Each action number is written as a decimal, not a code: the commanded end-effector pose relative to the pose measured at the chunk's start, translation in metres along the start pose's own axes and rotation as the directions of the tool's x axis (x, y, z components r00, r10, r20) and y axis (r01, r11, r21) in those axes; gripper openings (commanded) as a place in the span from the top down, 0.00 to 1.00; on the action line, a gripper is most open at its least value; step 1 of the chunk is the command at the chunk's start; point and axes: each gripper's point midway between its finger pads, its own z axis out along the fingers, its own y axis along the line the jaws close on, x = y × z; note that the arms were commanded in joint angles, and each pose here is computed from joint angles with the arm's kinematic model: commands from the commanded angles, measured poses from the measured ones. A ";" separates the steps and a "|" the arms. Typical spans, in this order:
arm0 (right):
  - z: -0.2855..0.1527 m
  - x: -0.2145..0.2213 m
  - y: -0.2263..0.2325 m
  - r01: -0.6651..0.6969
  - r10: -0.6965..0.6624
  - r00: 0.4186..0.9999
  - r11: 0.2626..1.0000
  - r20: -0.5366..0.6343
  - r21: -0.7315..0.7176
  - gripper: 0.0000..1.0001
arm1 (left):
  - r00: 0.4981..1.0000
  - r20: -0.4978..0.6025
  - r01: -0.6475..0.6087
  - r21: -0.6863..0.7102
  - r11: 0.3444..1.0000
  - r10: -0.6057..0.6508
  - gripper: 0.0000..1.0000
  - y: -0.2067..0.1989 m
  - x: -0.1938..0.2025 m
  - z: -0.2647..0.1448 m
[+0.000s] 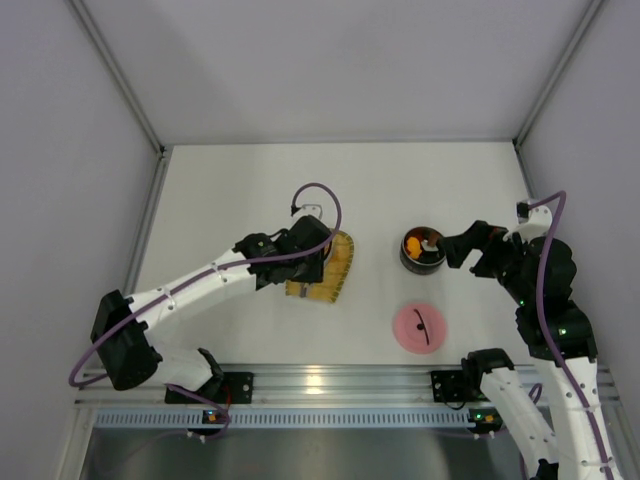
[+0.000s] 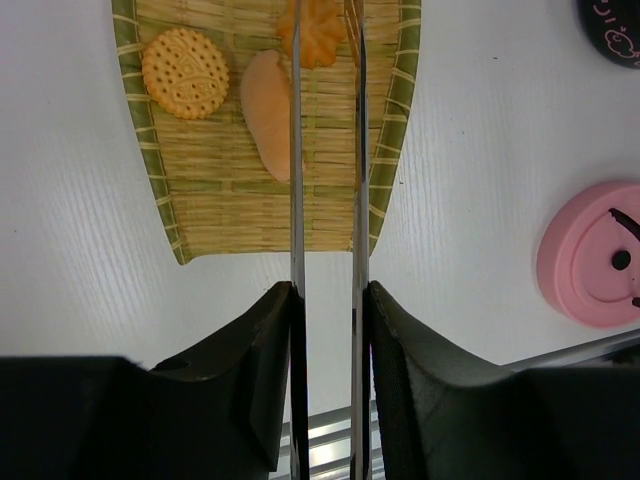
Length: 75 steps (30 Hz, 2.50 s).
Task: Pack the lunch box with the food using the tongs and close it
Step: Pick up the fake food from the plate, then place the fake food in the packing box.
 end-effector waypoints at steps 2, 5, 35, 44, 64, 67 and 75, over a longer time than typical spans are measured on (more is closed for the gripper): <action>-0.005 -0.018 0.006 0.005 -0.004 0.999 1.000 0.053 -0.015 0.01 | 0.998 0.061 0.010 0.007 1.000 -0.010 0.55 -0.001 -0.019 -0.015; -0.005 -0.019 0.007 0.003 -0.002 0.998 1.000 0.055 -0.018 0.00 | 0.999 0.046 0.011 -0.018 1.000 -0.010 0.51 0.003 -0.014 -0.010; -0.005 -0.016 0.005 0.002 -0.001 0.999 1.000 0.048 -0.010 0.00 | 1.000 -0.021 0.017 0.052 0.999 -0.016 0.63 -0.010 0.009 0.014; -0.005 -0.015 0.005 0.001 0.000 0.999 1.000 0.046 -0.011 0.00 | 0.999 0.041 0.010 0.055 0.998 -0.013 0.65 -0.010 -0.014 -0.010; -0.003 -0.014 0.005 -0.006 0.006 0.999 1.000 0.043 -0.012 0.00 | 0.993 0.112 -0.052 0.214 0.975 0.028 0.64 -0.068 -0.053 -0.036; -0.004 -0.015 0.005 -0.003 0.003 0.999 1.000 0.047 -0.010 0.01 | 0.990 0.128 -0.087 0.241 0.967 0.057 0.64 -0.091 -0.061 -0.038; -0.009 -0.020 0.002 0.010 -0.011 0.998 1.000 0.057 0.013 0.00 | 0.979 0.125 -0.191 0.290 0.938 0.161 0.64 -0.154 -0.059 -0.020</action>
